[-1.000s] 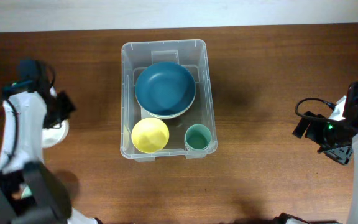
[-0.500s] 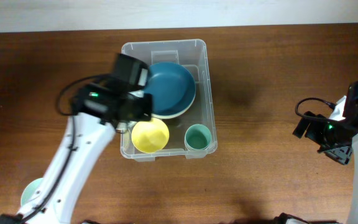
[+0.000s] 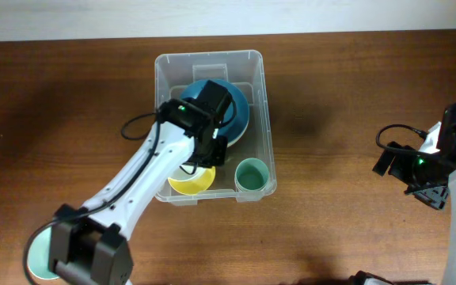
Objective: Pack container
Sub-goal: 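Carry the white bowl into the bin and set it in the yellow bowl, then open the left gripper and move it to the mint-green bowl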
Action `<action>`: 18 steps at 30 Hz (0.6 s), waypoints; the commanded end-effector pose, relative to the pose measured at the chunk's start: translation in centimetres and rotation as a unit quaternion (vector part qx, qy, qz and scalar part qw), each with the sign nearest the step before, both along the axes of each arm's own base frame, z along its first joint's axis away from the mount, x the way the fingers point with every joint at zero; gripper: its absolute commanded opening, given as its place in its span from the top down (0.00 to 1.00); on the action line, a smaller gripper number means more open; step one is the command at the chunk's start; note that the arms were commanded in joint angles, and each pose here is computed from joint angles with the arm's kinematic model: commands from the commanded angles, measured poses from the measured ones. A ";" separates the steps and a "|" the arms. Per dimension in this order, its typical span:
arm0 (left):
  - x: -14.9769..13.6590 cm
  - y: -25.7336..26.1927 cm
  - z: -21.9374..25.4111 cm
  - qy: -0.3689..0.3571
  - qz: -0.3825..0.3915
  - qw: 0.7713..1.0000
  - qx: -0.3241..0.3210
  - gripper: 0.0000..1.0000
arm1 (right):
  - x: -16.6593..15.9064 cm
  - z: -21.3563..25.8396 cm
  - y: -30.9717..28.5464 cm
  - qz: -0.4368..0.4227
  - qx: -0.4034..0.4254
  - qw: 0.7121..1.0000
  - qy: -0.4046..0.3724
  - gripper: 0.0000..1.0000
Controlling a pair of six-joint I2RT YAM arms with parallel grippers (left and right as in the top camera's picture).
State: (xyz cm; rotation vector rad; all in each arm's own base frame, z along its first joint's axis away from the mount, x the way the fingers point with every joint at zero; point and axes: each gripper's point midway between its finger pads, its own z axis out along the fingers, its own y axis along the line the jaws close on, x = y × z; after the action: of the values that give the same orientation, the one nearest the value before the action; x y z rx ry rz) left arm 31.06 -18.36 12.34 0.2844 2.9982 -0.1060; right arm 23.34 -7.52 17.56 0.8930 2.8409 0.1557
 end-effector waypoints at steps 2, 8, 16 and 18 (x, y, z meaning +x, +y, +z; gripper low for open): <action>-0.3 -0.1 -1.1 0.021 0.006 1.000 0.003 0.94 | -0.1 0.0 -0.3 0.002 -0.006 1.000 0.001 0.01; -0.4 0.0 -1.2 0.024 0.006 1.000 0.005 0.63 | -0.1 0.0 -0.3 0.002 -0.006 1.000 0.001 0.01; 0.9 3.5 2.2 -0.026 0.077 0.997 0.008 0.62 | -0.2 0.0 -0.3 0.002 -0.005 1.000 0.002 0.01; 1.4 6.4 4.2 -0.056 0.139 0.989 0.010 0.62 | -0.2 0.0 -0.3 0.002 -0.005 1.000 0.002 0.01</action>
State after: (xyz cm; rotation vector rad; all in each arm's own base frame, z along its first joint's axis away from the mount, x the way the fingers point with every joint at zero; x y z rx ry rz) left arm 31.44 -16.03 12.60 0.1342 3.0202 -0.0706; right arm 23.32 -7.52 17.54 0.8938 2.8414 0.1559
